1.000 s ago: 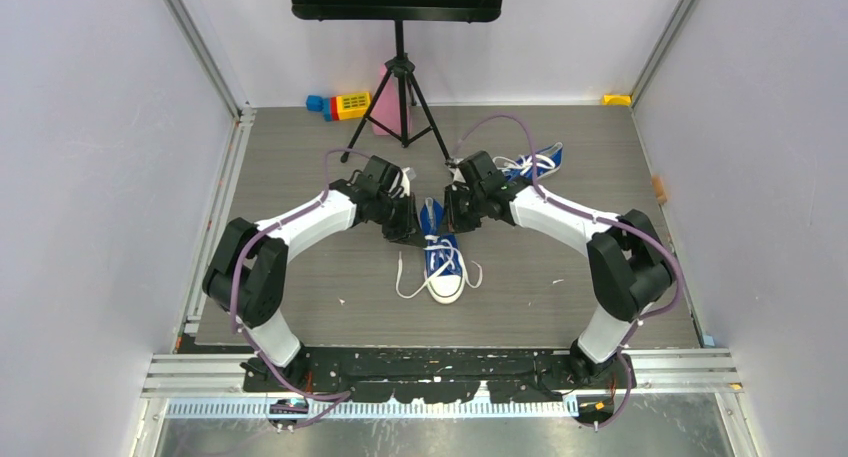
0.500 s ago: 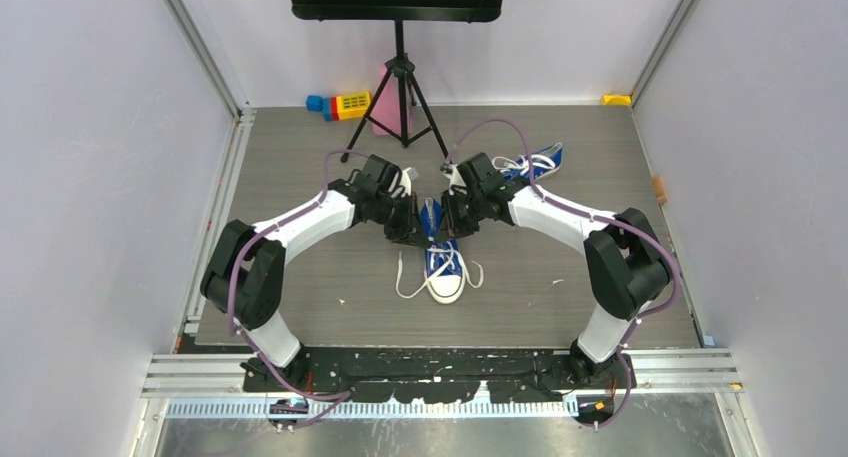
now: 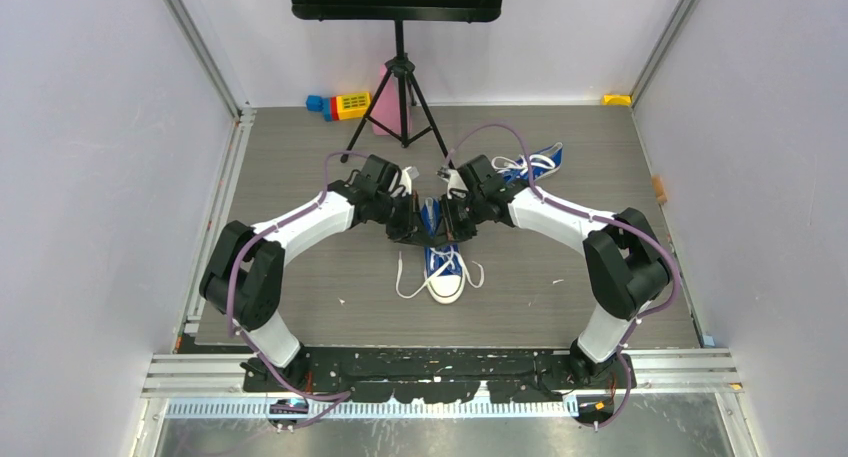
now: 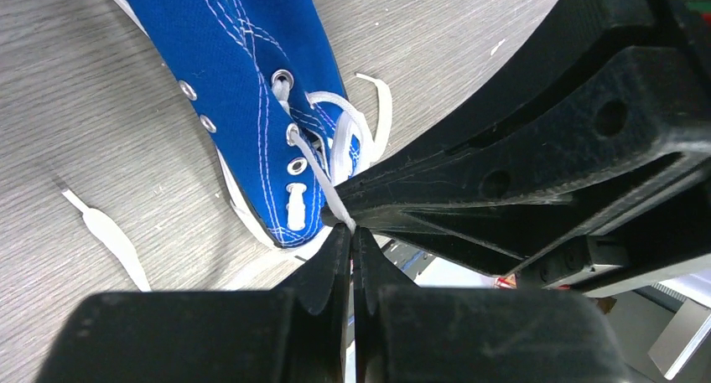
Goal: Tie the shoes
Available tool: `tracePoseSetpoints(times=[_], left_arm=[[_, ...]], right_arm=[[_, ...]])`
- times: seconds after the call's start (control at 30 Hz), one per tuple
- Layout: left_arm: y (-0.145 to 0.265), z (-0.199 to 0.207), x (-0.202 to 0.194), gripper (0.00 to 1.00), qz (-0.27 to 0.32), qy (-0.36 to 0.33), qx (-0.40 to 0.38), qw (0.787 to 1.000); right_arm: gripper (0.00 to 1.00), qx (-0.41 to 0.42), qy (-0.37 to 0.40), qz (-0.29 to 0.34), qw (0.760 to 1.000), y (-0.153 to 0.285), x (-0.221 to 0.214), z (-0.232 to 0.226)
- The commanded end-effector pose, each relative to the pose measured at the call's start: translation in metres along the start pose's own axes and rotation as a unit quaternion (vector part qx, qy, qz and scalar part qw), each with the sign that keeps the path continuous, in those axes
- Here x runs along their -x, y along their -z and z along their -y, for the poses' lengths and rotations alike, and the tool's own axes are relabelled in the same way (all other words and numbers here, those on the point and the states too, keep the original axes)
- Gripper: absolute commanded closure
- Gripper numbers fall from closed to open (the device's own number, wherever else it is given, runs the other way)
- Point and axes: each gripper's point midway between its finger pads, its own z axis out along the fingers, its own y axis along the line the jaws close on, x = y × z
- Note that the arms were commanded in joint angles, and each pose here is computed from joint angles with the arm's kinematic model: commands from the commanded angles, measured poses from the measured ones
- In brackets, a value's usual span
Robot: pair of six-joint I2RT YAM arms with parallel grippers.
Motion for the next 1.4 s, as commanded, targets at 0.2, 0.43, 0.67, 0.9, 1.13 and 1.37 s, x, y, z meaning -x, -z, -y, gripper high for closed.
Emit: tracePoseSetpoints(times=[0.2,0.43,0.67,0.9,1.13,1.37], left_arm=[[0.009,0.011,0.006,0.97,0.021,-0.01,-0.019,1.0],[0.012,0.016,0.0,0.96,0.013,-0.004,-0.034,0.999],[0.011,0.022,-0.004,0.95,0.005,0.003,-0.057,0.998],[0.013,0.022,-0.006,0.76,0.006,-0.004,-0.057,0.998],[0.028,0.01,-0.02,0.44,0.014,-0.041,-0.029,0.999],[0.041,-0.022,-0.044,0.46,0.019,-0.101,0.033,0.994]], right_arm=[[0.97,0.025,-0.002,-0.026,0.999,0.002,-0.019,-0.005],[0.96,0.042,0.003,-0.02,0.999,-0.007,-0.007,-0.01],[0.94,0.06,-0.006,-0.012,0.998,-0.015,0.005,-0.007],[0.94,0.111,-0.022,-0.025,0.993,-0.02,0.008,-0.016],[0.93,0.128,-0.038,-0.066,0.989,-0.029,-0.005,-0.013],[0.93,0.134,-0.043,-0.064,0.988,-0.03,-0.003,-0.015]])
